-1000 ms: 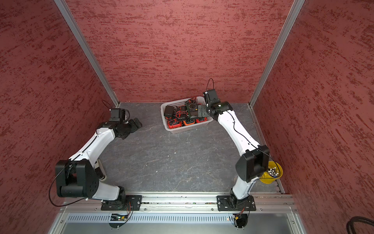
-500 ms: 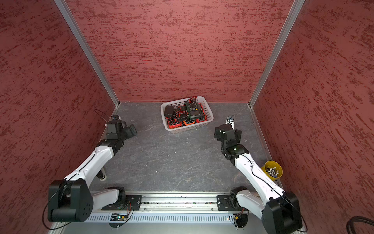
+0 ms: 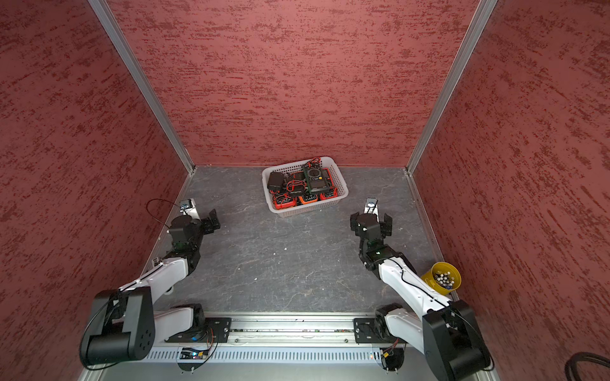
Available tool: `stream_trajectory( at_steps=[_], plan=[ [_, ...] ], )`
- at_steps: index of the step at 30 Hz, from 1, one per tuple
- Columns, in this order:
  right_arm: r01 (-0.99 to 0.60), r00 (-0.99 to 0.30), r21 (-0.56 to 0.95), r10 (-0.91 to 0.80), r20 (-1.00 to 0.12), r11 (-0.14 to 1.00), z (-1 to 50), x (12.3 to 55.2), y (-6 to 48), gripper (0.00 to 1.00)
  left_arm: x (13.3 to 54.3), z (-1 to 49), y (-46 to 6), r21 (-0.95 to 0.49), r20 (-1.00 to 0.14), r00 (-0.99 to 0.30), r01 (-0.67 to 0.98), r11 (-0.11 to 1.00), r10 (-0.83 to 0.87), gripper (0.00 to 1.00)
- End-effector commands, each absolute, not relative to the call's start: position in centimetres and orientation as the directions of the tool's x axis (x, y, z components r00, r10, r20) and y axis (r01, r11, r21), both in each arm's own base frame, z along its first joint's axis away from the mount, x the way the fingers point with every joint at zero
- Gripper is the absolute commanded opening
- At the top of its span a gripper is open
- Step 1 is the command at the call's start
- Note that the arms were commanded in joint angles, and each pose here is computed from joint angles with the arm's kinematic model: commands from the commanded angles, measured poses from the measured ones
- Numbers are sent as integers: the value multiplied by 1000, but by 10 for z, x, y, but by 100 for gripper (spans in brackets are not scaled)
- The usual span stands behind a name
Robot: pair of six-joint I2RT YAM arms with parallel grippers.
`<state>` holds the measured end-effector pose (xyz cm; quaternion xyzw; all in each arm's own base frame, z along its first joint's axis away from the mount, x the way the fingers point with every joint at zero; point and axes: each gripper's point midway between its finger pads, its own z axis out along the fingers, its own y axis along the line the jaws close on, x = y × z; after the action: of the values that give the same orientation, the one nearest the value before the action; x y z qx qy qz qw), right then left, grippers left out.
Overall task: Put the multimeter into the basket
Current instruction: Reset both arms
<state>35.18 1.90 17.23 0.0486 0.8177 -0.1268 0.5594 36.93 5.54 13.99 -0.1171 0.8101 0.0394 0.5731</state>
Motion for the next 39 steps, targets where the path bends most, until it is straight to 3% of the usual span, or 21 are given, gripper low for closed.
stream_trajectory(
  at_steps=[1,5,17,23,25,39],
  plan=[
    [208,-269,-122,-63,-961,971,190,363,23,99,381,154,46,-96,-952,-272,-166,981,-139,100],
    [185,-266,-130,-78,-961,974,183,369,25,99,379,164,31,-173,-962,-199,-91,981,-188,100],
    [151,-210,-46,-14,-978,987,168,372,24,99,387,147,2,-88,-973,-215,20,996,-82,100],
    [120,-183,-34,-11,-983,992,163,371,20,99,392,120,3,-72,-979,-191,6,997,-70,100],
    [104,-170,-34,-16,-985,994,160,370,19,99,398,115,9,-88,-963,-255,-25,996,-91,100],
    [35,-106,36,40,-994,999,147,373,1,99,402,115,10,-88,-963,-253,-33,996,-93,100]
  ],
)
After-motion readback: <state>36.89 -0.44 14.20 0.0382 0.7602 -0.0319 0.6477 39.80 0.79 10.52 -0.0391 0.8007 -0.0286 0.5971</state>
